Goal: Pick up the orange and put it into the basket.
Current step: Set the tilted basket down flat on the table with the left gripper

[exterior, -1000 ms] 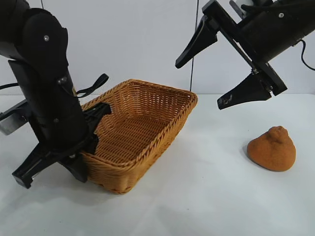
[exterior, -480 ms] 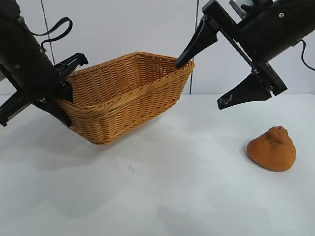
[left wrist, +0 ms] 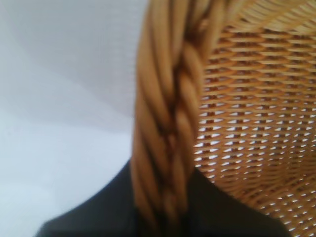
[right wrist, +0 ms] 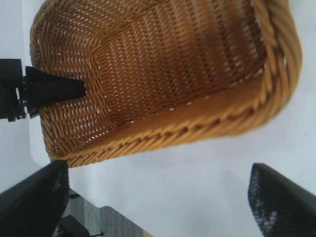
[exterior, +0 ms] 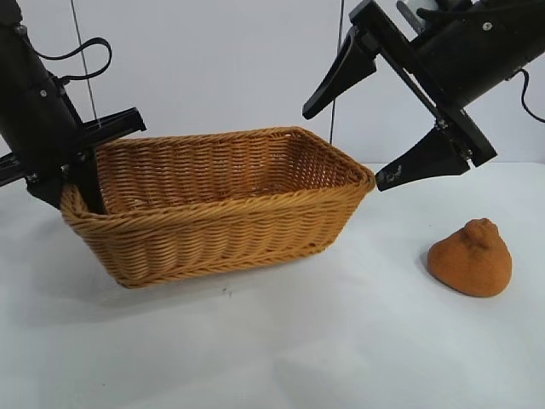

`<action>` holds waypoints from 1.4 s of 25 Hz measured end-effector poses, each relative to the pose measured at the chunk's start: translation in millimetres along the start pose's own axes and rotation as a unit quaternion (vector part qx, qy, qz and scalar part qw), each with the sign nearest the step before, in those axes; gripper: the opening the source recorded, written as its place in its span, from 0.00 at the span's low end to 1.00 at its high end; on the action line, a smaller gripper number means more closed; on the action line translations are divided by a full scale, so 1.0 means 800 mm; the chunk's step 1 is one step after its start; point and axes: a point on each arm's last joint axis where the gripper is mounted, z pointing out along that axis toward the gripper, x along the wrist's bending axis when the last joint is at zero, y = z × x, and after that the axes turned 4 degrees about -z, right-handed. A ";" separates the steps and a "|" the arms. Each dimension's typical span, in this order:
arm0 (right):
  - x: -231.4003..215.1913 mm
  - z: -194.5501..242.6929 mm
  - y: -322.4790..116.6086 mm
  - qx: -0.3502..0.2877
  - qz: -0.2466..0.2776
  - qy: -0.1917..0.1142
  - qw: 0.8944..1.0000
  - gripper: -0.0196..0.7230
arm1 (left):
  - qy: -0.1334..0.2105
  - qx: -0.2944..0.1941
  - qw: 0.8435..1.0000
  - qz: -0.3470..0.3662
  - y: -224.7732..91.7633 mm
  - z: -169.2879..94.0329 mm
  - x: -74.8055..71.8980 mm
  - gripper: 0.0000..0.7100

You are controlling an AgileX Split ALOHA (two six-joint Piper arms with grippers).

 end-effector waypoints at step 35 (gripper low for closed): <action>0.001 0.000 0.000 0.003 0.001 0.003 1.000 0.94 | 0.027 0.073 0.990 0.113 -0.019 0.073 -0.012 0.85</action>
